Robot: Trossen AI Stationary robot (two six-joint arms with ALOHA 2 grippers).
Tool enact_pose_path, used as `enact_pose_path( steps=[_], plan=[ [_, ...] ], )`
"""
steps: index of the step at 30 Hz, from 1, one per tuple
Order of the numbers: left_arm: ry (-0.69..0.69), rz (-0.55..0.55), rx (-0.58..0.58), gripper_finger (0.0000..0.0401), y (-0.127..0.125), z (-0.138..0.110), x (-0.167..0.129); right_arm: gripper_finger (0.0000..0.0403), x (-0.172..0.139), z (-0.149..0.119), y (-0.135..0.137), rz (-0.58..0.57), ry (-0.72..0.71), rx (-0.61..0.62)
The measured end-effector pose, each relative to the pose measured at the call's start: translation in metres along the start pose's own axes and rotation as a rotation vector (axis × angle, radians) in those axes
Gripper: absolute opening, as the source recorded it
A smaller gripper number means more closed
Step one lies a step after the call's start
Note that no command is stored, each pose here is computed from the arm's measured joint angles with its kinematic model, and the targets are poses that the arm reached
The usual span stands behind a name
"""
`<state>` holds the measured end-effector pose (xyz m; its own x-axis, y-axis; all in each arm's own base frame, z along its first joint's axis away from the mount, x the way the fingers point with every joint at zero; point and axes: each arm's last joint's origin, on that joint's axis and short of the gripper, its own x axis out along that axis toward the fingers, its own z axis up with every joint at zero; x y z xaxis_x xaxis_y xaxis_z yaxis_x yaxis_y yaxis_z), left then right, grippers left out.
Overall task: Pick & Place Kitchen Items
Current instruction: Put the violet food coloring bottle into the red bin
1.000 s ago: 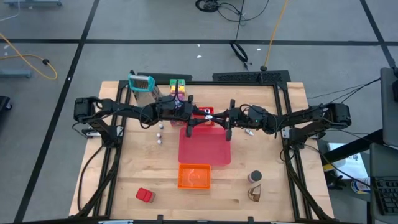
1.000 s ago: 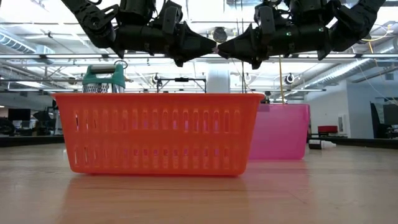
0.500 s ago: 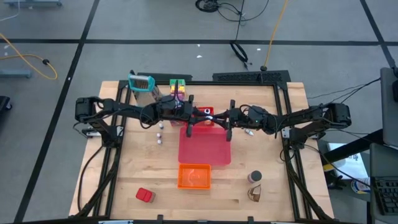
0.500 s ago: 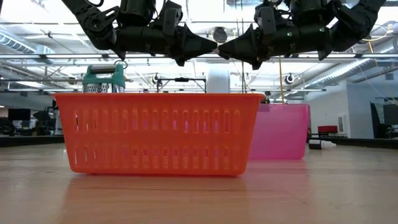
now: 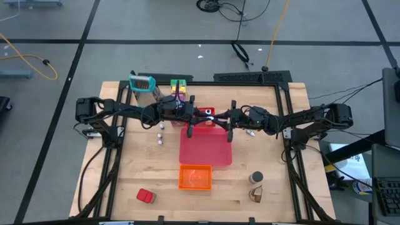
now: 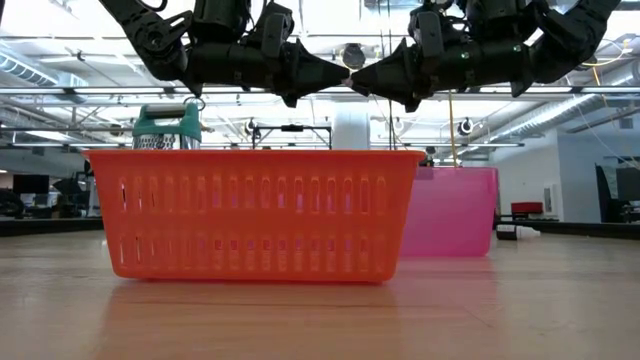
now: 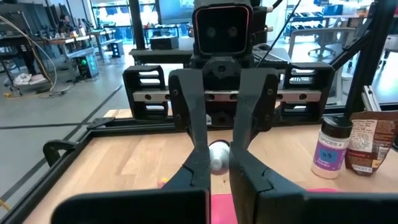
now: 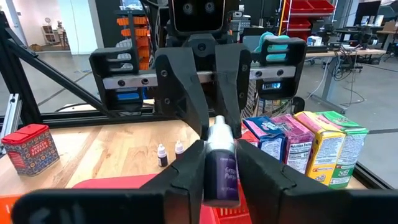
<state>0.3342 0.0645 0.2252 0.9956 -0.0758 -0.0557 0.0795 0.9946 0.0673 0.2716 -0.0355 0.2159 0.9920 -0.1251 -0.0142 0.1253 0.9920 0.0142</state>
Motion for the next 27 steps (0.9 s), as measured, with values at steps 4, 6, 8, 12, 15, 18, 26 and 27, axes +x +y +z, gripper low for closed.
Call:
enact_pose_path(
  steps=[4,6,8,12,15,18,26,27],
  plan=[
    [0.017,-0.005,-0.006,0.0016,0.000,-0.002,0.000,0.0105,0.000,0.002,0.000,-0.001,-0.010,-0.004],
    [0.025,-0.006,-0.008,0.0016,-0.001,-0.002,-0.001,0.0109,0.000,0.002,0.000,-0.003,-0.008,-0.015],
    [0.045,0.001,-0.013,0.0016,-0.001,-0.001,-0.002,0.0111,0.000,0.001,0.000,-0.004,0.000,-0.033],
    [0.100,0.071,0.003,0.0016,0.000,0.005,-0.010,0.0108,-0.003,0.002,0.000,-0.005,0.030,-0.051],
    [0.153,0.149,0.016,0.0016,0.000,0.013,-0.020,0.0106,-0.007,0.004,0.000,-0.005,0.049,-0.052],
    [0.201,0.229,0.016,0.0016,0.000,0.019,-0.029,0.0105,-0.011,0.008,0.000,-0.006,0.061,-0.043],
    [0.369,0.344,-0.006,0.0016,0.005,0.014,-0.038,0.0105,-0.015,0.009,0.000,-0.009,0.090,-0.008],
    [0.397,0.360,-0.013,0.0016,0.007,0.016,-0.037,0.0105,-0.015,0.009,0.000,-0.009,0.091,-0.008]
  ],
)
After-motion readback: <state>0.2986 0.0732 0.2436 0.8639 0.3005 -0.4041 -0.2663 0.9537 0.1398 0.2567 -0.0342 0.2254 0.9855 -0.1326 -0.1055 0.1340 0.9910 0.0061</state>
